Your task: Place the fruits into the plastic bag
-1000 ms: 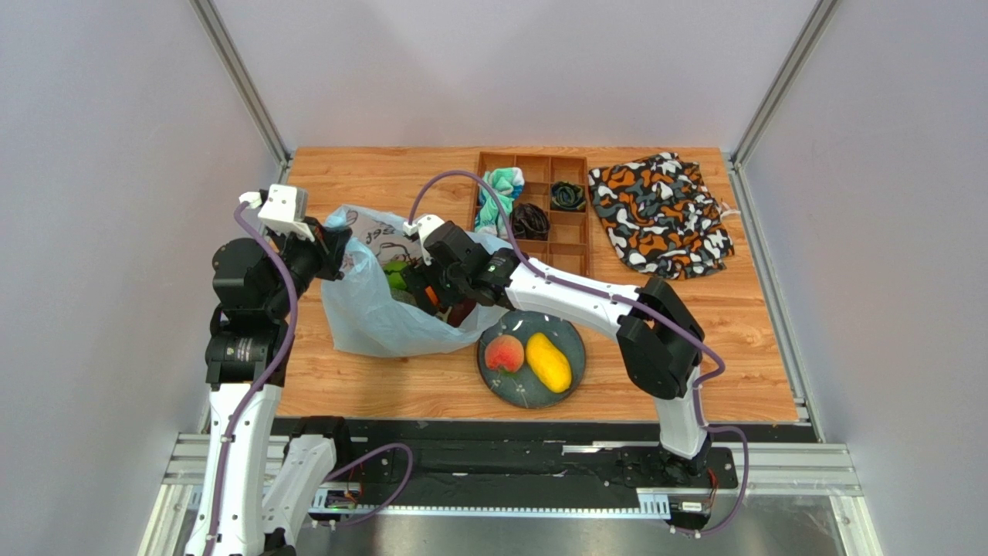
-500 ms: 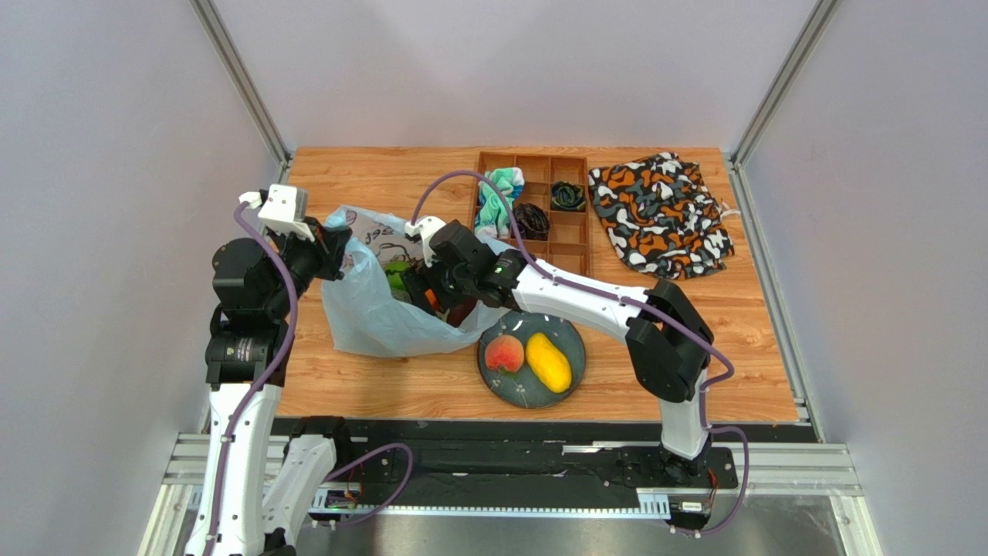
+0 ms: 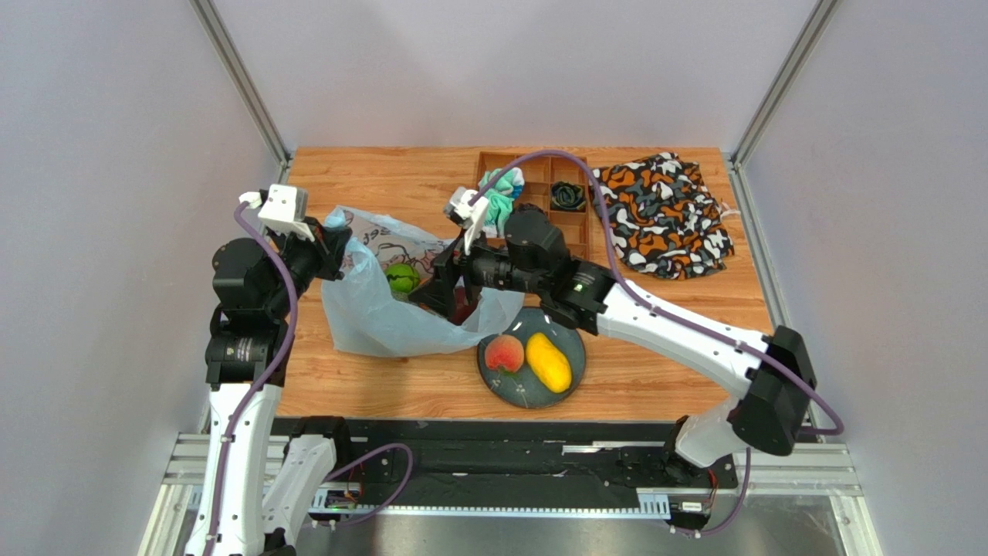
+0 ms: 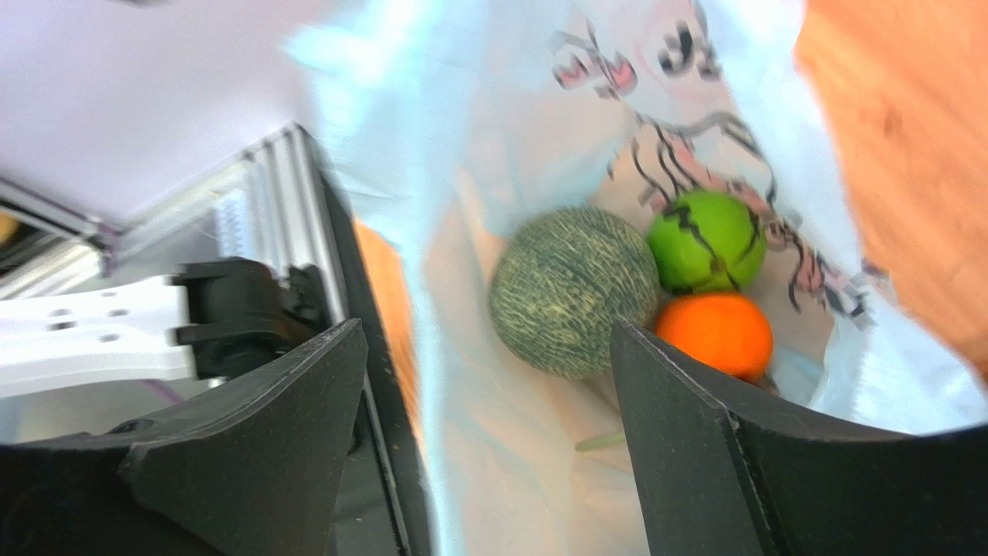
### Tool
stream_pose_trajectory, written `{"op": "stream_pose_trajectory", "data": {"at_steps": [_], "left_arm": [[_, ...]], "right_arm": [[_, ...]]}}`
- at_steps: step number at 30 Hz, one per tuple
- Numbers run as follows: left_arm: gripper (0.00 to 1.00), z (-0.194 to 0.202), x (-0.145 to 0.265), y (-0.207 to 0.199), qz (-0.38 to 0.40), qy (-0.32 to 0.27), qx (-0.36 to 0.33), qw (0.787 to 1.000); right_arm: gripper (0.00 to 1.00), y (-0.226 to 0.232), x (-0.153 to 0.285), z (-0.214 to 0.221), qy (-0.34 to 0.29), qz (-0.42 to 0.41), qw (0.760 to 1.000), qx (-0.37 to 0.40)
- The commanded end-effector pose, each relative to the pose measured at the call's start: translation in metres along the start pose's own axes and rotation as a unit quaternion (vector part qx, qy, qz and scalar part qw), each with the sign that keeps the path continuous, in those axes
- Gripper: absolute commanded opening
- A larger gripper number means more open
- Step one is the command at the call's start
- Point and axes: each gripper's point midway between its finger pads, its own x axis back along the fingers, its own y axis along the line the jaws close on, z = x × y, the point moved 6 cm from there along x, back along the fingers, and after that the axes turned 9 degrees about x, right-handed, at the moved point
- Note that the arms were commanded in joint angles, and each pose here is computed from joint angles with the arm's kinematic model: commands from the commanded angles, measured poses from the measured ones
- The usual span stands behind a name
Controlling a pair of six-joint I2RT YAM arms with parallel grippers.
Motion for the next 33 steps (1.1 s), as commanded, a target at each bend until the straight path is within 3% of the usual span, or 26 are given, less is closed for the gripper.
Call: {"op": "stream_pose_trajectory", "data": {"at_steps": [1, 8, 17, 33], "left_arm": [[0.00, -0.005, 0.001, -0.003, 0.004, -0.010, -0.003, 1.000], [0.00, -0.005, 0.001, -0.003, 0.004, -0.010, -0.003, 1.000], [0.00, -0.005, 0.000, -0.002, 0.003, -0.010, -0.003, 1.000], [0.00, -0.005, 0.001, -0.003, 0.004, -0.010, -0.002, 1.000]], "right_arm": [[0.80, 0.009, 0.030, -0.036, -0.074, -0.012, 0.997, 0.022], [0.80, -0.040, 0.086, -0.022, -0.054, 0.076, 0.995, -0.027], [0.80, -0.102, 0.157, 0.051, 0.018, 0.231, 0.965, -0.123], [0.80, -0.097, 0.182, 0.165, 0.152, 0.271, 0.924, -0.224]]}}
